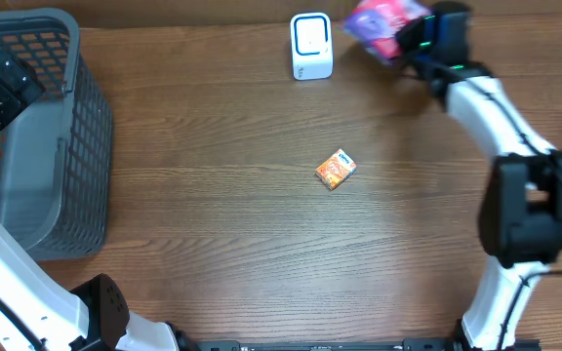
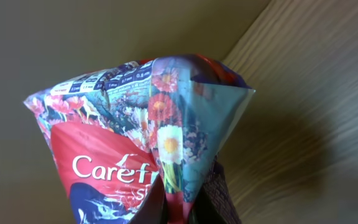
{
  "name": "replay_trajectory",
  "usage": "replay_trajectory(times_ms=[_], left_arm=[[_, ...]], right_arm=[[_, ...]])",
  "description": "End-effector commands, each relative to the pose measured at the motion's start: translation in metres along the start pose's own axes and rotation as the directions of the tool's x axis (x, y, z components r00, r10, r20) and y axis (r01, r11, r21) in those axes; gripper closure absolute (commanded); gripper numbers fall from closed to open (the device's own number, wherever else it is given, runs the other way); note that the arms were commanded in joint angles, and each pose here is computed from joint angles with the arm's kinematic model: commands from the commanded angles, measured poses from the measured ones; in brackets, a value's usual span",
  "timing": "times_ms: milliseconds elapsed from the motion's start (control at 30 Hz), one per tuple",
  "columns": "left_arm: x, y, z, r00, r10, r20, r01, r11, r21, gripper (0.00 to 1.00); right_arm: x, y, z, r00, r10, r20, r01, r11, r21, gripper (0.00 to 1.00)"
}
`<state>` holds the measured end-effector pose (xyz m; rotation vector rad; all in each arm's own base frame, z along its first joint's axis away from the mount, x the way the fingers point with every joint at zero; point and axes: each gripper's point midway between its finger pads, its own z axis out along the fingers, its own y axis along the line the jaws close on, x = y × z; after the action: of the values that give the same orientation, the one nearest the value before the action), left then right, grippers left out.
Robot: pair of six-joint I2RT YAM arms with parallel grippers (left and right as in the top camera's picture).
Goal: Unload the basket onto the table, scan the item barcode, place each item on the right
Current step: 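Carry the Carefree pack off the table's right edge and release it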
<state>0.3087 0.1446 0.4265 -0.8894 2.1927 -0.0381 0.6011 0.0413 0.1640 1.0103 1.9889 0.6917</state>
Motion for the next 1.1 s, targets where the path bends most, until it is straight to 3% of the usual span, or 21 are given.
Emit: replay_trajectory(times_ms=[0,267,467,700,833,867,1000,1067], left_arm=[[-0.001,0.002,0.001,1.0,-0.017,0.001,0.017,1.0,-0.009,0.0],[-0.001,0.002,0.001,1.0,-0.017,0.001,0.017,1.0,-0.009,0.0],[-0.001,0.002,0.001,1.0,-0.017,0.001,0.017,1.0,-0.009,0.0],[-0.001,0.002,0.001,1.0,-0.017,0.001,0.017,1.0,-0.009,0.0],[-0.001,0.002,0.001,1.0,-0.017,0.001,0.017,1.0,-0.009,0.0],[-0.001,0.002,0.001,1.0,-0.017,0.002,0.017,1.0,-0.009,0.0],[-0.001,0.002,0.001,1.0,-0.017,0.002,0.017,1.0,-0.009,0.0],[-0.001,0.002,0.001,1.0,-0.017,0.001,0.017,1.0,-0.009,0.0]], right_arm=[[-0.105,-0.001,-0.076,0.98,0.073,0.187,-0.075,0.997,0.004,0.96],[-0.207,-0.18,-0.162,0.904,0.246,0.35,-0.363,0.875,0.321,0.96],[-0.257,-0.273,-0.224,0.859,0.232,0.456,-0.435,0.801,0.411,0.96],[-0.269,-0.337,-0.243,0.852,0.221,0.474,-0.46,0.75,0.476,0.96],[-0.267,-0.359,-0.233,0.865,0.216,0.454,-0.449,0.738,0.504,0.9],[-0.265,-0.362,-0.23,0.871,0.211,0.444,-0.44,0.736,0.514,0.86],[-0.265,-0.36,-0.23,0.884,0.2,0.423,-0.417,0.746,0.519,0.35],[-0.268,-0.347,-0.238,0.883,0.2,0.425,-0.414,0.759,0.503,0.19]])
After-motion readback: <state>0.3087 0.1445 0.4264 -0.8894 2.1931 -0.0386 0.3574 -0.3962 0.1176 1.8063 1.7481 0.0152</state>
